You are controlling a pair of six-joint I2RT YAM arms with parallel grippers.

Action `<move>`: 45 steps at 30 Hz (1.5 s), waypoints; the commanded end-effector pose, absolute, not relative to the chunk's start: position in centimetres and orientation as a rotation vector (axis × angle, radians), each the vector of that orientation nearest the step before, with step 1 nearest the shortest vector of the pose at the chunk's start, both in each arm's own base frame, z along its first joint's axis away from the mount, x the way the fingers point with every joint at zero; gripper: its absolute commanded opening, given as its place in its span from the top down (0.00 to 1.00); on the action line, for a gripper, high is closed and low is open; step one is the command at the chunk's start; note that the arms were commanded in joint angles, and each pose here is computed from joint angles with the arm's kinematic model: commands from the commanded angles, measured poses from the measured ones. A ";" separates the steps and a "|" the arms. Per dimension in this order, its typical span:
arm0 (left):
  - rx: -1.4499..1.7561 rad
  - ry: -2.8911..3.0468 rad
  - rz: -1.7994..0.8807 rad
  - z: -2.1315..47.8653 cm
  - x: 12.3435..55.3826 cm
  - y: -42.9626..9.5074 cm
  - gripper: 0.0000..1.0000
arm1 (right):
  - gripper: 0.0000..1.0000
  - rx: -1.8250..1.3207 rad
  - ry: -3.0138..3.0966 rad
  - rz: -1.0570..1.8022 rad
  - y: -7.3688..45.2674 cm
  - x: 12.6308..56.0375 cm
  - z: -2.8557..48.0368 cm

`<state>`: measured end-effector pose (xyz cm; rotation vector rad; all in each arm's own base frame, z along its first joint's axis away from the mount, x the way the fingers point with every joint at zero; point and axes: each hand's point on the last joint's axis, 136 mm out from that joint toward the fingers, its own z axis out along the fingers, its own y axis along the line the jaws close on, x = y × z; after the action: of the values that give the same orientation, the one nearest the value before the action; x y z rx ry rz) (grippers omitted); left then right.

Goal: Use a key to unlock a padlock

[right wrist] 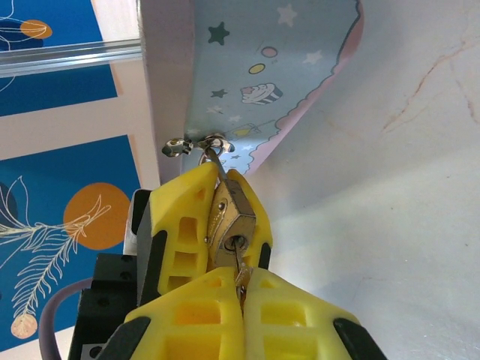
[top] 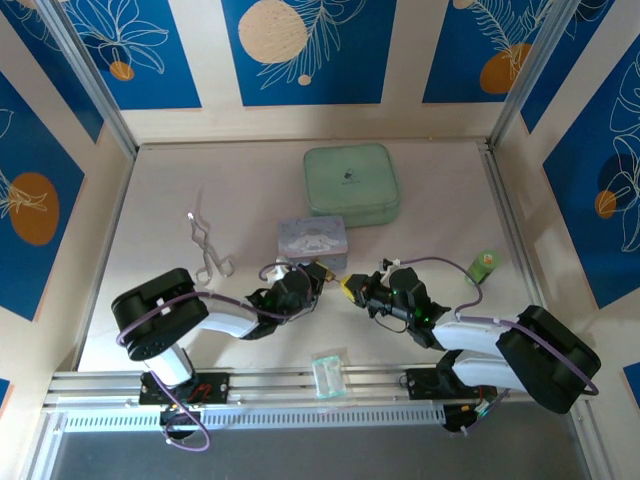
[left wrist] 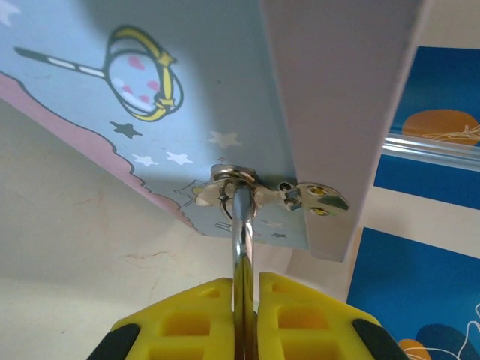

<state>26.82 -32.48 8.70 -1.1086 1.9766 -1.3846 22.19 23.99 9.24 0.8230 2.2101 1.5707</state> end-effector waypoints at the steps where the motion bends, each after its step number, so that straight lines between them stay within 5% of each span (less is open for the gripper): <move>1: -1.085 1.872 -1.558 12.7 27.2 -34.8 0.97 | 1.00 0.803 2.146 1.597 24.3 23.2 10.8; 24: -1.028 1.872 -1.709 14.0 25.8 -37.4 1.00 | 1.00 0.708 2.283 1.654 26.4 24.4 10.6; 27: -1.037 1.881 -1.704 13.6 25.7 -37.4 1.00 | 0.90 0.732 2.310 1.613 26.0 24.3 10.0; 31: -1.036 1.900 -1.671 13.1 25.5 -37.0 1.00 | 0.65 0.765 2.332 1.579 25.3 23.9 9.1; 38: -1.063 1.904 -1.614 12.0 25.5 -35.9 1.00 | 0.57 0.755 2.340 1.539 24.6 23.6 8.9; 45: -1.067 1.936 -1.533 10.7 25.2 -34.8 1.00 | 0.33 0.656 2.396 1.356 21.8 22.1 8.5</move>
<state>25.85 -34.11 8.74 -1.1052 1.9585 -1.4522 22.68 23.30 9.21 0.7166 2.3579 1.4736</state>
